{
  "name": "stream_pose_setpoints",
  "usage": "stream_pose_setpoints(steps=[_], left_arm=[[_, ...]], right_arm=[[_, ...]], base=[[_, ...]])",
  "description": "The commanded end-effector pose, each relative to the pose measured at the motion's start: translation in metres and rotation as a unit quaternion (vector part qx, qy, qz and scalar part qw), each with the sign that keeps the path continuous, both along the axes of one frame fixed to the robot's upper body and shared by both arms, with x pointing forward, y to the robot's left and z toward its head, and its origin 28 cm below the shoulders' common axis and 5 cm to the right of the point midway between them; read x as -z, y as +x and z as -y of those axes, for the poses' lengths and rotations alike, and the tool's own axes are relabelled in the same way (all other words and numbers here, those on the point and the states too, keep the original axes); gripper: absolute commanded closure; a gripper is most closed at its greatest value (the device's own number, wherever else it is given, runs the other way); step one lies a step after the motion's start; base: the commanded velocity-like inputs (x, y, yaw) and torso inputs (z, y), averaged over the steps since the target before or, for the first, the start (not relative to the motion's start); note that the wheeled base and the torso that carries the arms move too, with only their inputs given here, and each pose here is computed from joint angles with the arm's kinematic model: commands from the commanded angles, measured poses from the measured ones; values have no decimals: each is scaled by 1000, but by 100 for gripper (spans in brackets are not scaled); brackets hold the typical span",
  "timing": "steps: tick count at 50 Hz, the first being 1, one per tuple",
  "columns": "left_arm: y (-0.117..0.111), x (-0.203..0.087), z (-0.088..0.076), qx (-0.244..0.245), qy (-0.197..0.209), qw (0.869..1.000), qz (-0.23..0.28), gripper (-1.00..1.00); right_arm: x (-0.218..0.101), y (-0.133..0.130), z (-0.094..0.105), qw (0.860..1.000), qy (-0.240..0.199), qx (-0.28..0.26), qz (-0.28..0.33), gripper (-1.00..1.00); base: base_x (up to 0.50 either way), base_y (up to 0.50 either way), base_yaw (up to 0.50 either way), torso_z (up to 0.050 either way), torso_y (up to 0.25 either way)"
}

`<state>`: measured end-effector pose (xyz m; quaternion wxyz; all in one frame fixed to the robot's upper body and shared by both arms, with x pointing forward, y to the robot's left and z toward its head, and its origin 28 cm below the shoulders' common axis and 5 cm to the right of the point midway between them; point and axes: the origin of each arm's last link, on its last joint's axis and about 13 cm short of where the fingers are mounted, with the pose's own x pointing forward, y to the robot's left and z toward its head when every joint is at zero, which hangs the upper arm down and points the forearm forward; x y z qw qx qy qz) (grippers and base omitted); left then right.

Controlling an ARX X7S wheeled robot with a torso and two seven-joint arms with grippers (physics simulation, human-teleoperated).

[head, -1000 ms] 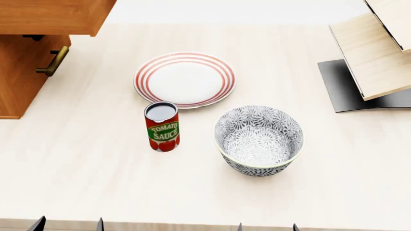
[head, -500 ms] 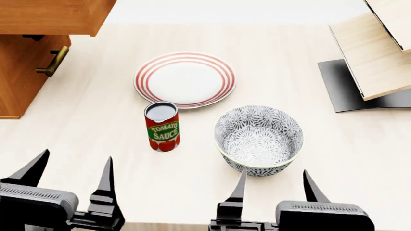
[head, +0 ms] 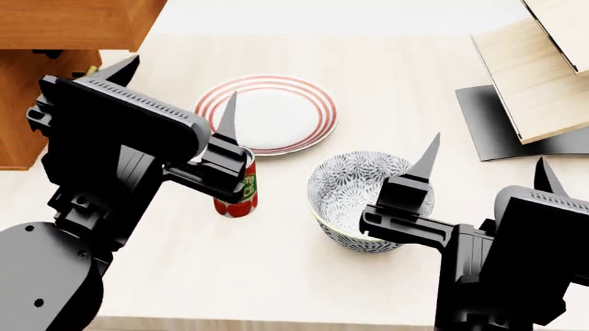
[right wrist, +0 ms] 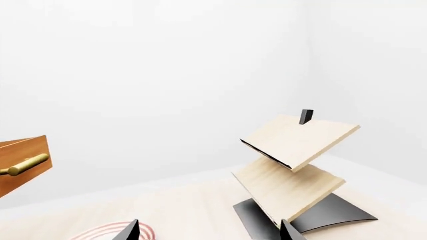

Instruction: Close the top drawer of the cabinet.

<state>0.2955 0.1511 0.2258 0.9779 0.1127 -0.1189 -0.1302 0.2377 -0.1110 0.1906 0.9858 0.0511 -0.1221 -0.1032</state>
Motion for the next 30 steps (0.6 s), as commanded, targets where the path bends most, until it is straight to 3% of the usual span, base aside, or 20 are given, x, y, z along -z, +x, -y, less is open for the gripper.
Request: stream_pose_setpoints(steps=[1, 7, 15, 30], left_arm=[[24, -21, 27, 11, 30, 999, -8, -100], [26, -23, 36, 17, 26, 999, -19, -100], [32, -15, 43, 12, 19, 999, -37, -100], [30, -5, 59, 9, 80, 996, -41, -100]], right_arm=[[-8, -5, 3, 1000, 10, 6, -1, -100], [-9, -6, 3, 1000, 6, 0, 0, -100], [-9, -5, 4, 1000, 6, 5, 0, -100], [-10, -8, 4, 1000, 5, 10, -5, -100]], base=[[0, 0, 0, 0, 0], [104, 2, 0, 0, 0], [500, 105, 0, 0, 0], [497, 105, 0, 0, 0]])
